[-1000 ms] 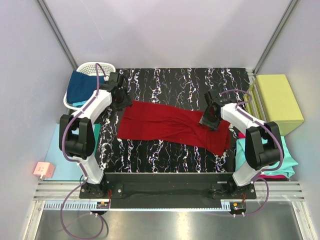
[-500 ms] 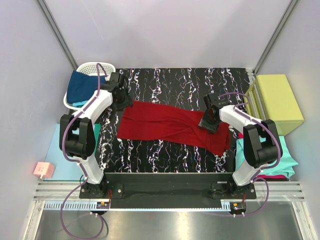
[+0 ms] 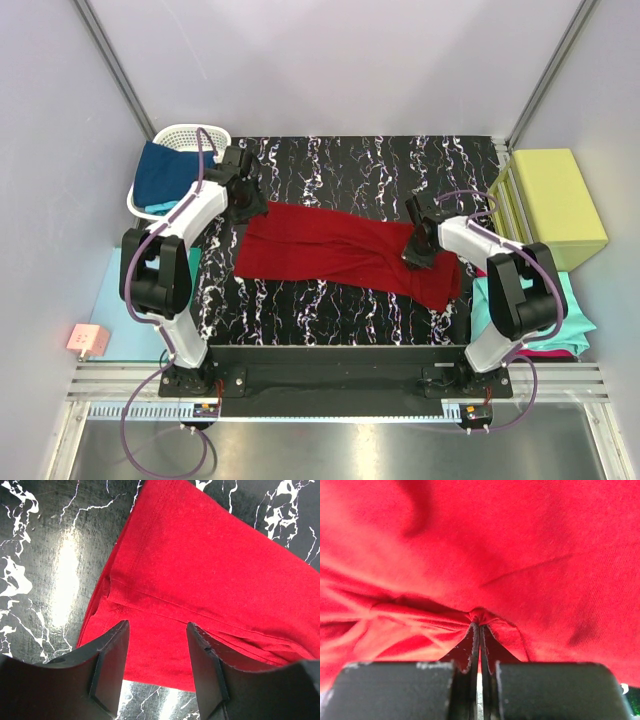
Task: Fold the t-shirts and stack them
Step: Rotate the tshirt 90 degrees
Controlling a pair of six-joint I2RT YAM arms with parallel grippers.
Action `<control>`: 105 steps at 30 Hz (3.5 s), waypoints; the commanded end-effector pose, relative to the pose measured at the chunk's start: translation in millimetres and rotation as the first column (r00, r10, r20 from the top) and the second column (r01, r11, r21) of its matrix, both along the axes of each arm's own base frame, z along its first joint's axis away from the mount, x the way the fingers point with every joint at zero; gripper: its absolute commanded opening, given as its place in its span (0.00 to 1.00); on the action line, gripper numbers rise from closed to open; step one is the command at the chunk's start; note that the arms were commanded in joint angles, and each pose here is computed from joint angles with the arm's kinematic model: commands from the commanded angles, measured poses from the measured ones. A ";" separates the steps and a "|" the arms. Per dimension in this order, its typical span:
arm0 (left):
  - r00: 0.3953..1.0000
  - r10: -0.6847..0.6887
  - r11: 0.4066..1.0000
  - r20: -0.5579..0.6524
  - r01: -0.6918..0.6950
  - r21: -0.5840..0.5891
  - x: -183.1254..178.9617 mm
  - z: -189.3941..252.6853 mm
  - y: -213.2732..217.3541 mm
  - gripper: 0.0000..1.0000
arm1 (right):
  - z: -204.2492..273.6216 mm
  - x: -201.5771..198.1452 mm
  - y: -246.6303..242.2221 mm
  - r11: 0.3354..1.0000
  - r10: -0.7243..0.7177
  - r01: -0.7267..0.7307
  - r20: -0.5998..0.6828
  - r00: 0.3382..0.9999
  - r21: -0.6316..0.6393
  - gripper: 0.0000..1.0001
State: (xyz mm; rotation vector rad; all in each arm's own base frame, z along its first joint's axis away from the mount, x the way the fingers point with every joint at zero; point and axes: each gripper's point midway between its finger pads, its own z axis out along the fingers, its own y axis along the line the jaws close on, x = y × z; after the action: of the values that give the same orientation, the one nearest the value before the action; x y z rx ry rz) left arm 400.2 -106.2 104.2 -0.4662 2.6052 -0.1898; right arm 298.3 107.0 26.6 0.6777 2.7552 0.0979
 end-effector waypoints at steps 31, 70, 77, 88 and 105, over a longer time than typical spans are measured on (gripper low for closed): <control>1.000 -0.013 1.000 0.002 0.013 0.015 -12.7 -9.0 -8.2 0.52 | 79.5 35.7 36.5 0.996 0.083 -0.083 0.267 0.960 -0.015 0.58; 0.992 -0.051 0.999 -0.113 0.049 -0.019 16.7 -60.1 -21.2 0.47 | 28.9 25.8 21.4 0.999 0.051 -0.052 0.076 0.996 0.011 0.44; 0.986 -0.080 0.996 -0.147 0.074 -0.044 5.5 -76.1 -30.5 0.47 | 16.9 20.5 17.1 0.999 0.048 -0.047 0.035 0.998 -0.010 0.45; 0.961 -0.111 0.994 -0.254 0.104 -0.042 -12.5 -114.9 -29.6 0.47 | -21.8 14.4 6.5 0.994 0.033 -0.043 -0.098 0.995 -0.100 0.42; 0.958 -0.078 0.995 -0.277 0.092 0.035 -69.7 -100.4 -10.5 0.45 | -16.3 76.0 5.1 0.986 -0.009 -0.003 -0.069 0.998 -0.168 0.39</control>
State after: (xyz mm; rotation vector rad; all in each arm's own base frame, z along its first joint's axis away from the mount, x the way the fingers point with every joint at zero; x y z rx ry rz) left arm 383.4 -126.4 20.0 -0.3886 2.7620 -0.2039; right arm 336.6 118.3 13.4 0.6213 2.8627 -0.1138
